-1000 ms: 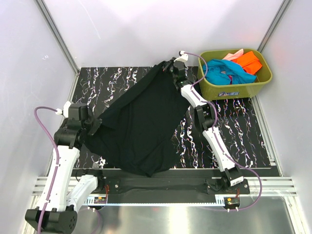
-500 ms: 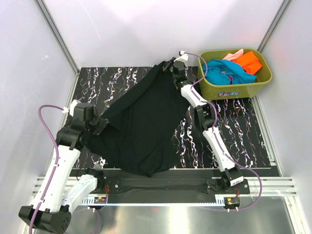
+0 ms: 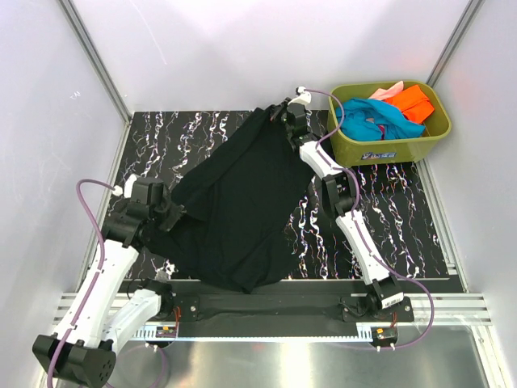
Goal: Fold and stack the t-shirts
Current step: Fold the tshirt
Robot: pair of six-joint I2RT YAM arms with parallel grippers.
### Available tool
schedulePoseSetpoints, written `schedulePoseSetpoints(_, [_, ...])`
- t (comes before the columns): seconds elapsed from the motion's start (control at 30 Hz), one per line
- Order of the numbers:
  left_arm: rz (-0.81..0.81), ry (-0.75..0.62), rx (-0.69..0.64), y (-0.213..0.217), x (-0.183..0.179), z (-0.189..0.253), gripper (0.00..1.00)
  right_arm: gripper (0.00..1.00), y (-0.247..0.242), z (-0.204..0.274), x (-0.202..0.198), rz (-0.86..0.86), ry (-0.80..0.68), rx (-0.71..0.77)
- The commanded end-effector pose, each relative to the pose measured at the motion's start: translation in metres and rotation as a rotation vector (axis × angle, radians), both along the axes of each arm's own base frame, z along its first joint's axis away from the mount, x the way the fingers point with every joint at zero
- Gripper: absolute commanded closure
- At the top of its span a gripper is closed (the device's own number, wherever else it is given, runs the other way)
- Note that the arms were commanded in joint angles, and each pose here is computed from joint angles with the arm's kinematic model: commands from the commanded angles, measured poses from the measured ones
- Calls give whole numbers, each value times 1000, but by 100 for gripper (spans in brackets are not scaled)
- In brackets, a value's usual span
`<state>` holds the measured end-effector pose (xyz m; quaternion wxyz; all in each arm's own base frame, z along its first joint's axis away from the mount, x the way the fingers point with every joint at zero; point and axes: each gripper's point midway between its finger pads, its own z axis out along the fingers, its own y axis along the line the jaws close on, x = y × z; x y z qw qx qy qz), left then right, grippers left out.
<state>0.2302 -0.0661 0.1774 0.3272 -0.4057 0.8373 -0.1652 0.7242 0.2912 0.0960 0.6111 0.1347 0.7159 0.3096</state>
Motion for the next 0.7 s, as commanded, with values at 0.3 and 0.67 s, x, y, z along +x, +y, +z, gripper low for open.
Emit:
schedulePoseSetpoints(0.3, [-107,-107,86,-1,17,51,39,50,-29,85,-16,56,80,-25])
schedulePoseSetpoints(0.67, [-44,71,-48,19,68,8,45,27,-20,93,-129,336,427,-183])
